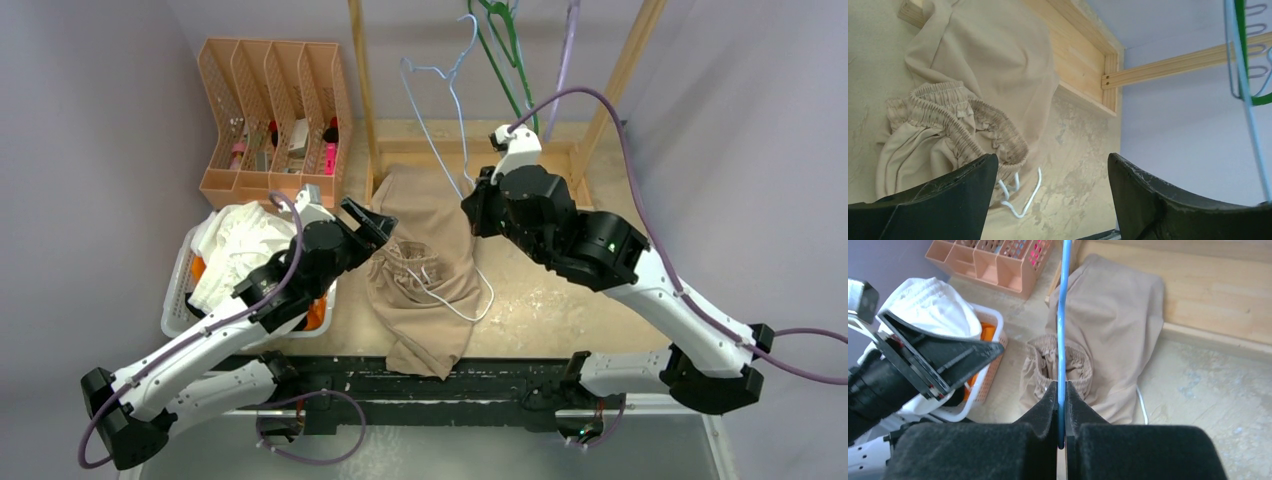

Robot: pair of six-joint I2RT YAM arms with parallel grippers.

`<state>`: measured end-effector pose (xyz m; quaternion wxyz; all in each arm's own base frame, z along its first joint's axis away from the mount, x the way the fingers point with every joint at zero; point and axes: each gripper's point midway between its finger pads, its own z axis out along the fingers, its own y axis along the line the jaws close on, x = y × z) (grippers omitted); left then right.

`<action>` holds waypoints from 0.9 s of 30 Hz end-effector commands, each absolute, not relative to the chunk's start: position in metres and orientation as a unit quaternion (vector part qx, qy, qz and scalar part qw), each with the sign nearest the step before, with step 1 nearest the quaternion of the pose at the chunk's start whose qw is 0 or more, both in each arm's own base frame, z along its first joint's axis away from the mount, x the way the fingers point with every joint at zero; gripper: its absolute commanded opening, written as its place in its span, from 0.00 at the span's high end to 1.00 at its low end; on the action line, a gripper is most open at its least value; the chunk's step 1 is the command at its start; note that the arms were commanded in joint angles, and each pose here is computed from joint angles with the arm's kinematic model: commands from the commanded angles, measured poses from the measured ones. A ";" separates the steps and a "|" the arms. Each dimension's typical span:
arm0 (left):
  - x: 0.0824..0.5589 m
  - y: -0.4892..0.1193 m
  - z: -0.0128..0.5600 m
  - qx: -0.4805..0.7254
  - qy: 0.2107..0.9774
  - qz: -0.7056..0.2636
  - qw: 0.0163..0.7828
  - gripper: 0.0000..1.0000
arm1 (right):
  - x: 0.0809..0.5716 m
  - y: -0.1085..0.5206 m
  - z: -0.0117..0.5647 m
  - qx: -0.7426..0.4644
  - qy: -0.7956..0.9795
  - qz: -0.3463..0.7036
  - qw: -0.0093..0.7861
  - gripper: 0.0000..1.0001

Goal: Remove the shorts from the hanger
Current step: Place the hanger on the clothes rod.

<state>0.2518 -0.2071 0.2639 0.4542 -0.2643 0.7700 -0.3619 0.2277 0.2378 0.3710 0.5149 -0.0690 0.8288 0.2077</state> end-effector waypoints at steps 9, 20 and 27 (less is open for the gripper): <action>0.245 -0.230 0.260 -0.184 0.805 -0.361 0.432 0.20 | 0.271 0.230 0.426 -0.072 0.810 0.122 0.568 1.00; 0.242 -0.234 0.265 -0.169 0.804 -0.374 0.431 0.14 | 0.310 0.236 0.453 -0.081 0.793 0.148 0.585 1.00; 0.243 -0.233 0.272 -0.177 0.797 -0.379 0.436 0.14 | 0.336 0.236 0.438 -0.113 0.801 0.131 0.573 1.00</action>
